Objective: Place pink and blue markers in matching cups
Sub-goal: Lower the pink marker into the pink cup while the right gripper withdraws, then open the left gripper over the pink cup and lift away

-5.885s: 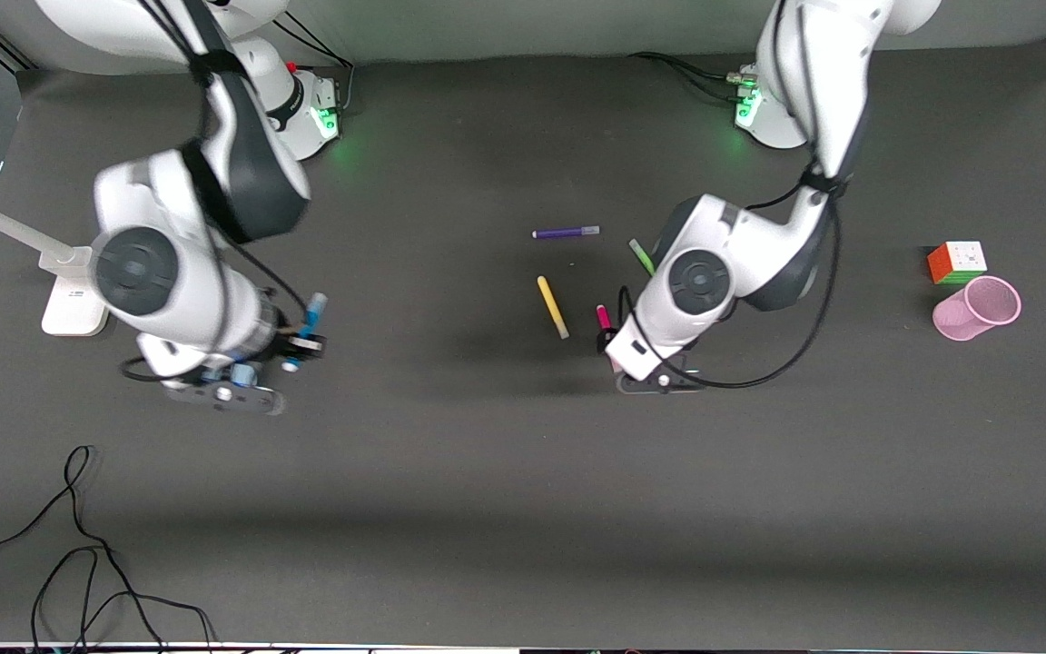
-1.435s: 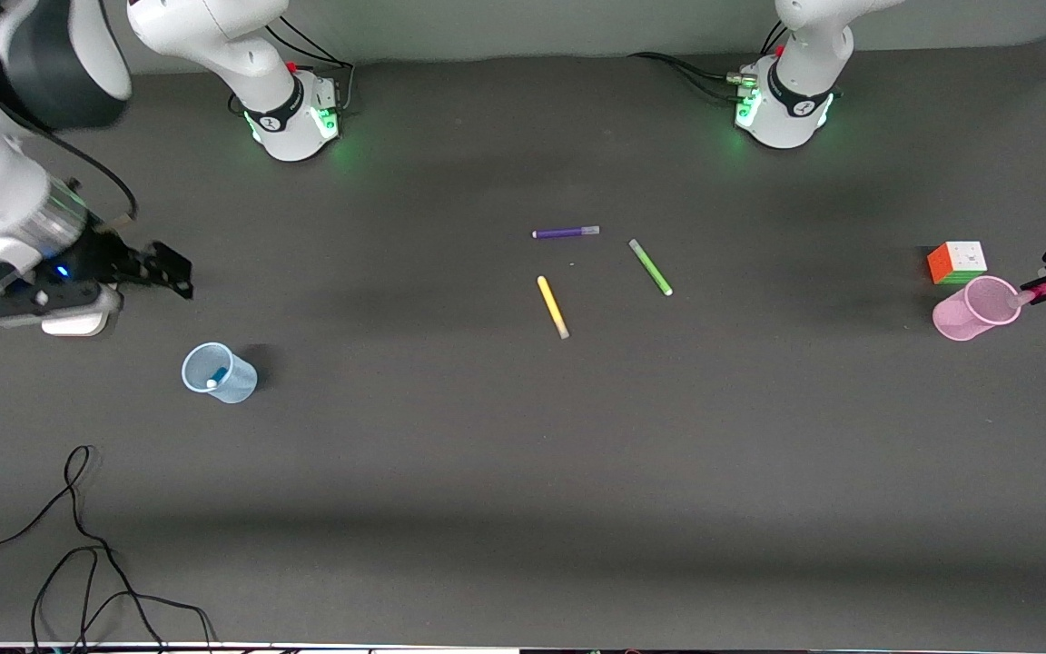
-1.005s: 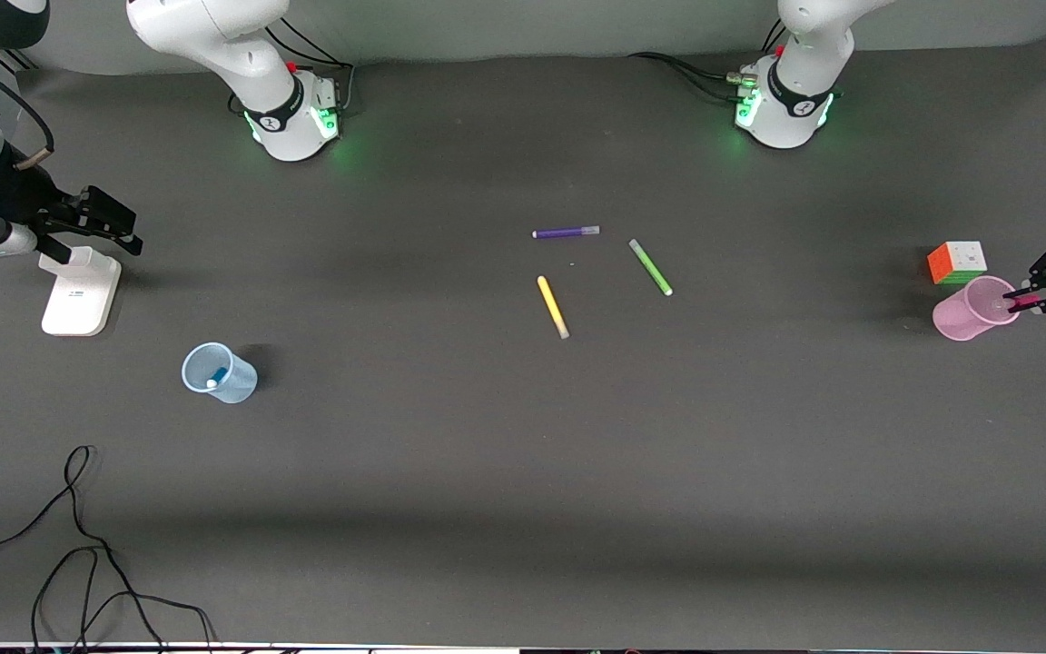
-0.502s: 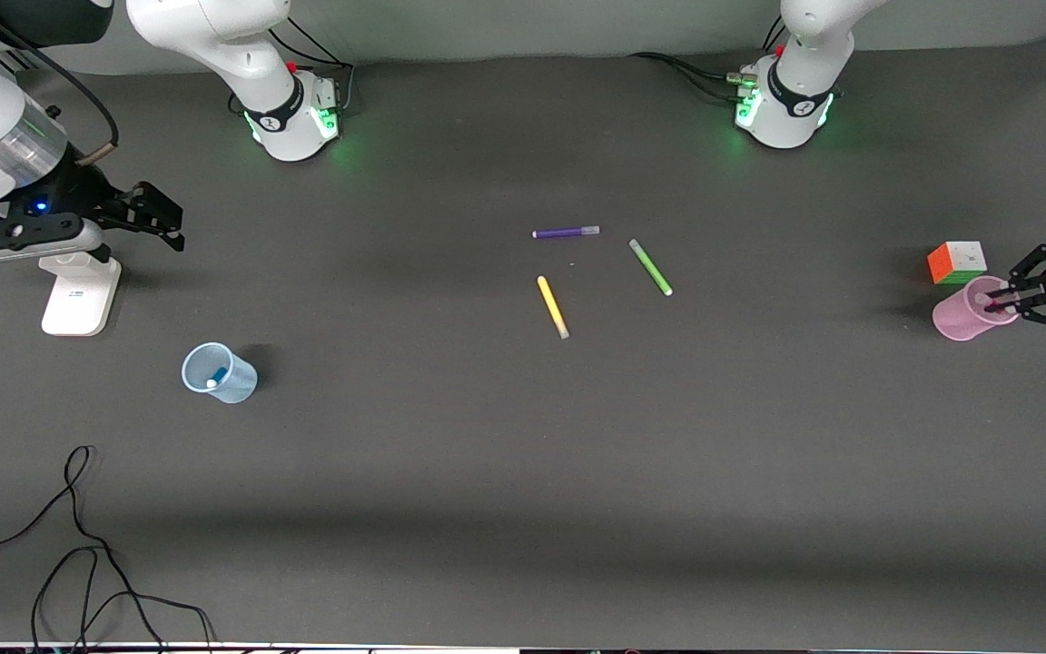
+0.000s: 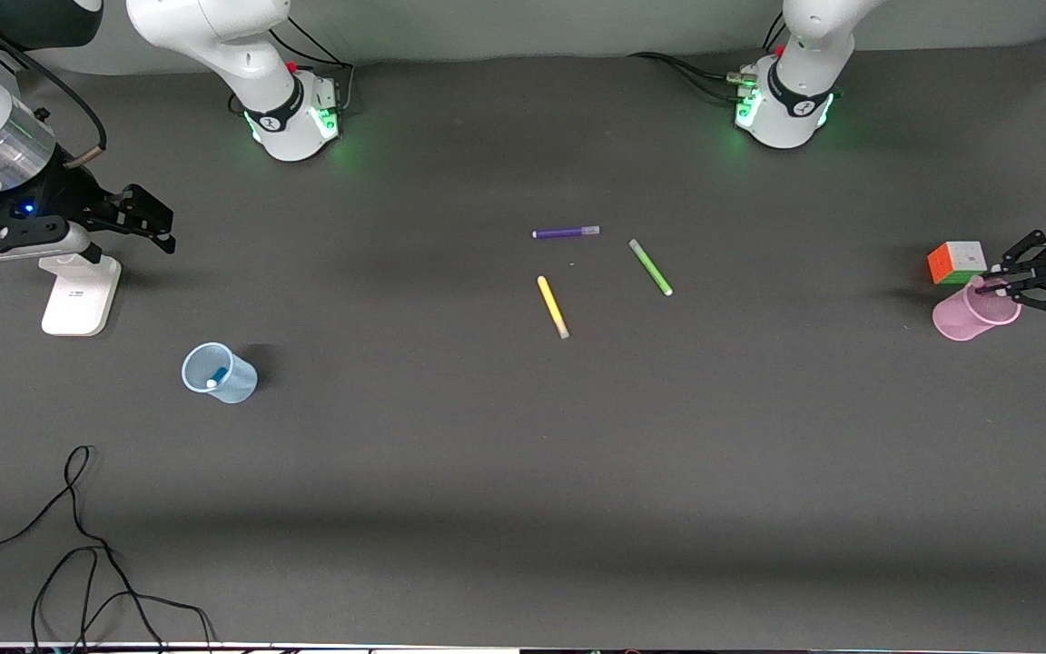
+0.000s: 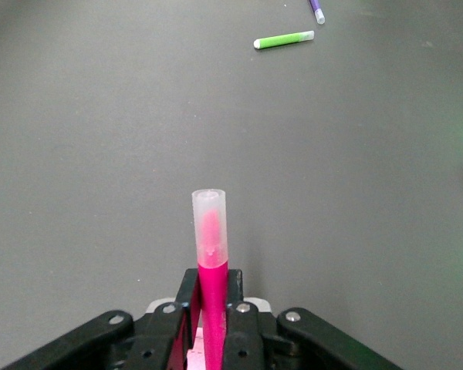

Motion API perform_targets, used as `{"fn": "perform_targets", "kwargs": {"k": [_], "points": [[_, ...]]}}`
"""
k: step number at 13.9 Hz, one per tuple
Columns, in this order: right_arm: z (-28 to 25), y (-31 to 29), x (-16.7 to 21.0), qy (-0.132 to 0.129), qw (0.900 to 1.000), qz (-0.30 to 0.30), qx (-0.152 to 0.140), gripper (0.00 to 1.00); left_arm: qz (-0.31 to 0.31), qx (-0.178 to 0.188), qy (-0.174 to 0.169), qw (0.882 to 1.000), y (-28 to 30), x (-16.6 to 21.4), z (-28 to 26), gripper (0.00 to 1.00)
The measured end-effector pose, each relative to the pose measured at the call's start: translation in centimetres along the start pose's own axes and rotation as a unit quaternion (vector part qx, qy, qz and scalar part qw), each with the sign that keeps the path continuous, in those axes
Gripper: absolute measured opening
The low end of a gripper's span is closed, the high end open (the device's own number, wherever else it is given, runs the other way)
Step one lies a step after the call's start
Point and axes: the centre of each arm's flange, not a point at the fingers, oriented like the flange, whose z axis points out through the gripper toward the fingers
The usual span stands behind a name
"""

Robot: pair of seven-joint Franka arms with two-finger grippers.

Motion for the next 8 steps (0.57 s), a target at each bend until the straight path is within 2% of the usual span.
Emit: {"fn": "perform_targets", "kwargs": {"k": [3,4,8], "points": [[0.0,-0.1,0.0,0.000,1.000,-0.001,0.000,1.00,0.000,0.010,0.012,1.000,0.3,-1.2,0.1,0.18],[0.0,-0.1,0.0,0.000,1.000,-0.001,0.000,1.00,0.001,0.012,0.014,1.000,0.5,-1.5,0.1,0.24],[0.0,-0.1,0.0,0.000,1.000,-0.001,0.000,1.00,0.008,0.013,0.030,0.999,-0.4,-2.4,1.3,0.68]]}}
